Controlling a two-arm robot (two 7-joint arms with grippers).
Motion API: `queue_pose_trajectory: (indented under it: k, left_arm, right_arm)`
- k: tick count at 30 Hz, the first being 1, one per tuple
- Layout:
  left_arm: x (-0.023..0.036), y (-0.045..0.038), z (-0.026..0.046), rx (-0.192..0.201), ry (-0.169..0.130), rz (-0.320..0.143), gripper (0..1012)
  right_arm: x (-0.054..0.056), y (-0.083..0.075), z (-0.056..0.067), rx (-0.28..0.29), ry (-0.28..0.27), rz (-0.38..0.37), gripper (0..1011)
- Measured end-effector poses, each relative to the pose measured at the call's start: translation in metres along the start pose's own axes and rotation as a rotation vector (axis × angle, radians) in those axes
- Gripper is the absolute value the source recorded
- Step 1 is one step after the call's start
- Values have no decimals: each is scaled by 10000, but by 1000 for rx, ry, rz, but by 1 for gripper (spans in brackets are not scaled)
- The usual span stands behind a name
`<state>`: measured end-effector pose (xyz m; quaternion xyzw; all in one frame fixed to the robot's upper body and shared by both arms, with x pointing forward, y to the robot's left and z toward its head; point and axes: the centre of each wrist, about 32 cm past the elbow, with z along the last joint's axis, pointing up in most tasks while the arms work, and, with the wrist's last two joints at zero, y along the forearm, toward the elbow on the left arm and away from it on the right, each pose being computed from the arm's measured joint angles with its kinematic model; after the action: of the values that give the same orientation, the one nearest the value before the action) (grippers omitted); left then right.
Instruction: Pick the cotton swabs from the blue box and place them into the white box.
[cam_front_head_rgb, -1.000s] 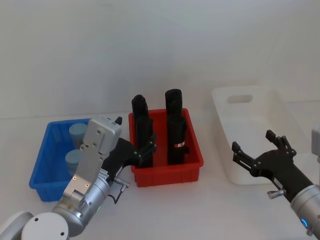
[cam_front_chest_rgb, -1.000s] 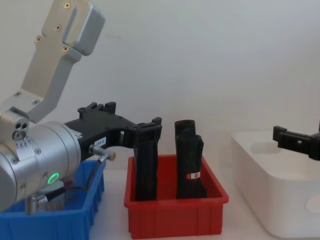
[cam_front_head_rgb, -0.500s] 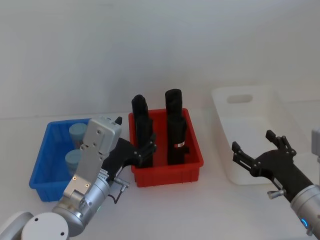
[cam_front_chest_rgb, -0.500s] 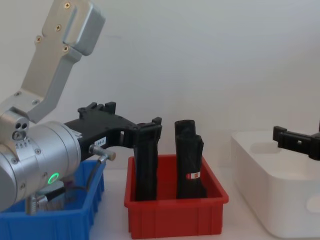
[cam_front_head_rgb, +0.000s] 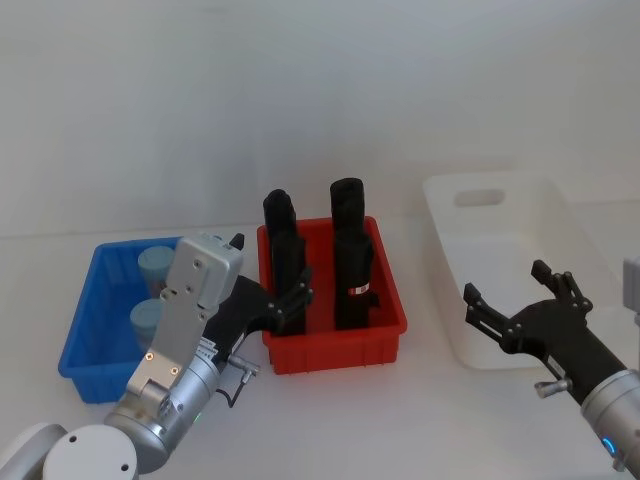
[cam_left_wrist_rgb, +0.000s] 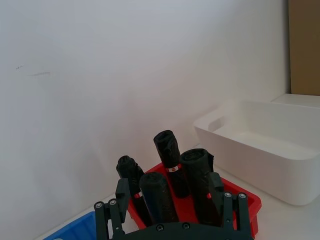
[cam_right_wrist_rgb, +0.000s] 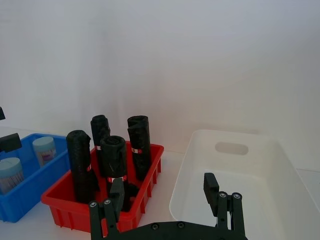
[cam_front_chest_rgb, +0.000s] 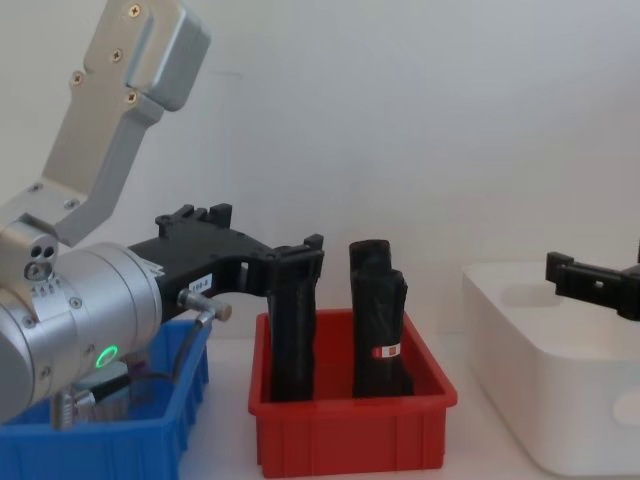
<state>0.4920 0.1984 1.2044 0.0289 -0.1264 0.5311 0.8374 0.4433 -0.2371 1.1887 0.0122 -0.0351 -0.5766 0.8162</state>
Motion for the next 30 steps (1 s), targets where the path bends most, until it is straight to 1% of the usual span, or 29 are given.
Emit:
queue_pose_trajectory:
  k: [30]
  left_arm:
    - [0,0,0,0,0,0,1004]
  right_arm:
    - [0,0,0,0,0,0,1002]
